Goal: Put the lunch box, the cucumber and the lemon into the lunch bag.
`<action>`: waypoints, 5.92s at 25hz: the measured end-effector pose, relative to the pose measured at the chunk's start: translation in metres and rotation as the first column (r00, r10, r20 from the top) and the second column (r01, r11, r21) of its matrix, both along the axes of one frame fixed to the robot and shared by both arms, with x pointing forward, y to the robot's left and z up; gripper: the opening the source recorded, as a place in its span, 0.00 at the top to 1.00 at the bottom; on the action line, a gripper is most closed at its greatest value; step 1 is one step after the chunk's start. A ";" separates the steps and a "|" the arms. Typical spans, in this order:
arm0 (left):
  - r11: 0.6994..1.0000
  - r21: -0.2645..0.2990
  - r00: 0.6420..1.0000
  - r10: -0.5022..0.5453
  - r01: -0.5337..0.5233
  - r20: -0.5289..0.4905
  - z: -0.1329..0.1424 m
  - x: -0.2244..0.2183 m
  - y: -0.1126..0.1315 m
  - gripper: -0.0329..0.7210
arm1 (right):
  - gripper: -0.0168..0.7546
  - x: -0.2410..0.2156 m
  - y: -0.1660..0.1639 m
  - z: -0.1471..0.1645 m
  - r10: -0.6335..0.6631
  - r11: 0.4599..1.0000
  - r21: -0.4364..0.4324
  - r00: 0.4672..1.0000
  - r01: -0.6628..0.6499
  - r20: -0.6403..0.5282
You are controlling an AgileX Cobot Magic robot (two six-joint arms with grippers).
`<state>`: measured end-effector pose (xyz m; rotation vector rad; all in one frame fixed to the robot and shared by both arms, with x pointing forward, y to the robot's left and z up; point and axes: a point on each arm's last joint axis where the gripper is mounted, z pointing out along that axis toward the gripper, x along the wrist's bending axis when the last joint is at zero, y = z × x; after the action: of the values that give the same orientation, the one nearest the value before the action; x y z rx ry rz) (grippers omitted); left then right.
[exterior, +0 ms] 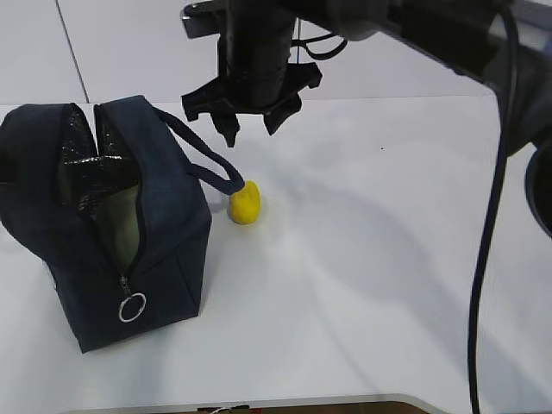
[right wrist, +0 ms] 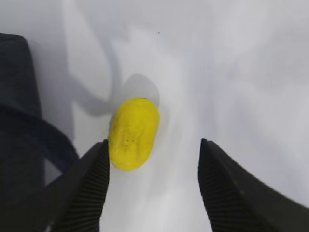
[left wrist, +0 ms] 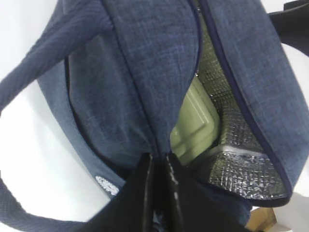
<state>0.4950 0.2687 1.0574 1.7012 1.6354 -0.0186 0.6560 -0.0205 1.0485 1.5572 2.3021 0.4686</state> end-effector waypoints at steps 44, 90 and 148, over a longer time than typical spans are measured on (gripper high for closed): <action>1.000 0.017 1.000 0.011 -0.011 -0.005 -0.001 0.000 0.002 0.97 | 0.37 0.022 0.002 -0.092 -0.125 0.988 0.057 0.962 0.143 -0.242; 1.000 -0.014 1.000 0.022 -0.022 -0.003 0.001 0.000 0.000 0.97 | 0.51 0.046 -0.006 -0.032 -0.141 0.989 0.049 0.988 0.138 0.069; 0.968 -0.244 0.996 0.075 -0.060 0.054 0.016 0.007 -0.011 0.97 | 0.52 -0.055 0.037 0.032 0.440 0.807 0.505 0.882 -0.306 -0.170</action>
<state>0.5019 0.2576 1.0734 1.4462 1.5740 -0.1253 0.6012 0.0161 1.0802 1.4167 2.9045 1.0322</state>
